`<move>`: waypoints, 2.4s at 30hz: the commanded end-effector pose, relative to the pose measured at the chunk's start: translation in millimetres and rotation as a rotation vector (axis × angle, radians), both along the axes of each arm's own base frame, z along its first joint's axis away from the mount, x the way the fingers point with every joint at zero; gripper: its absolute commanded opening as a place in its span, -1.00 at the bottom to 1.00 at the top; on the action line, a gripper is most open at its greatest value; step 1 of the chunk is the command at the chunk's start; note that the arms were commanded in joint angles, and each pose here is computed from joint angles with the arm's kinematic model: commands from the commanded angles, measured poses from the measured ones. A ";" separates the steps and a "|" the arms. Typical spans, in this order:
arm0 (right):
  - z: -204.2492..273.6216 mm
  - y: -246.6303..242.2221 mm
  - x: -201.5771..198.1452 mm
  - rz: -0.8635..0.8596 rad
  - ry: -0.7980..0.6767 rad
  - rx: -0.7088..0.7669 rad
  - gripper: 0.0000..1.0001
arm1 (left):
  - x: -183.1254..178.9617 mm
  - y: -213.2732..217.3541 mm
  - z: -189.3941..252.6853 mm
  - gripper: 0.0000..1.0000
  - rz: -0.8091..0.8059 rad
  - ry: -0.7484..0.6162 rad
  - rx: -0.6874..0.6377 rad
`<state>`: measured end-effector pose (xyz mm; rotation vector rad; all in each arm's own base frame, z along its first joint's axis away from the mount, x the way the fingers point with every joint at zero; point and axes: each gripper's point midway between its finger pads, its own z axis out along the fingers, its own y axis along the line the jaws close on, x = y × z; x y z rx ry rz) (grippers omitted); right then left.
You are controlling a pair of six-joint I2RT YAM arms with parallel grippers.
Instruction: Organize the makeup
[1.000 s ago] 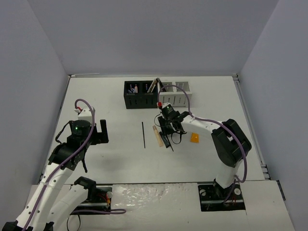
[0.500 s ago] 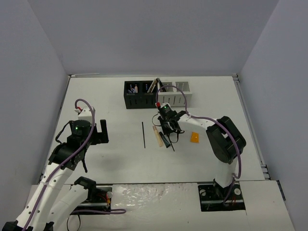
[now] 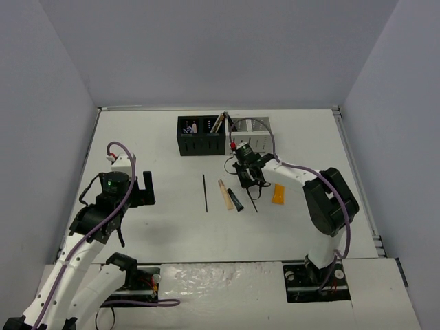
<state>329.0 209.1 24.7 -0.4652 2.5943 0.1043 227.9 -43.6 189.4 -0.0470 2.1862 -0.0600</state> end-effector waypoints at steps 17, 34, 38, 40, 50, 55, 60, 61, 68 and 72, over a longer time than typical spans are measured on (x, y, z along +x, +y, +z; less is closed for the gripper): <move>329.4 20.3 171.5 0.191 -1.014 0.463 -1.00 | 10.2 -8.3 15.1 0.94 -0.033 -0.054 -0.030; 273.5 47.9 237.7 0.348 -1.168 0.426 -1.00 | 14.4 -11.2 7.4 0.94 -0.037 -0.014 -0.040; 259.0 45.4 233.8 0.348 -1.145 0.415 -1.00 | 14.8 -12.6 5.3 0.94 -0.041 -0.001 -0.045; 250.8 44.8 228.4 0.345 -1.124 0.407 -0.99 | 15.0 -13.3 5.5 0.94 -0.038 -0.001 -0.055; 269.6 30.9 197.2 0.316 -1.099 0.406 -0.34 | 20.1 -53.8 16.7 0.94 -0.083 0.049 -0.285; 301.4 9.2 155.9 0.256 -1.065 0.421 -0.02 | 28.2 -68.3 16.4 0.94 -0.054 0.119 -0.352; 293.0 -26.0 109.5 0.085 -0.864 0.399 0.33 | 44.6 -92.3 10.1 0.94 -0.028 0.168 -0.357; 296.3 -36.3 97.1 0.035 -0.843 0.396 0.49 | 48.6 -98.4 10.9 0.94 -0.026 0.162 -0.339; 281.3 -71.0 6.8 -0.101 -0.709 0.462 0.99 | 72.7 -153.3 -22.7 0.94 -0.028 0.228 -0.234; 263.6 -81.9 -31.2 -0.130 -0.662 0.490 1.00 | 89.8 -176.5 -48.0 0.94 -0.010 0.263 -0.170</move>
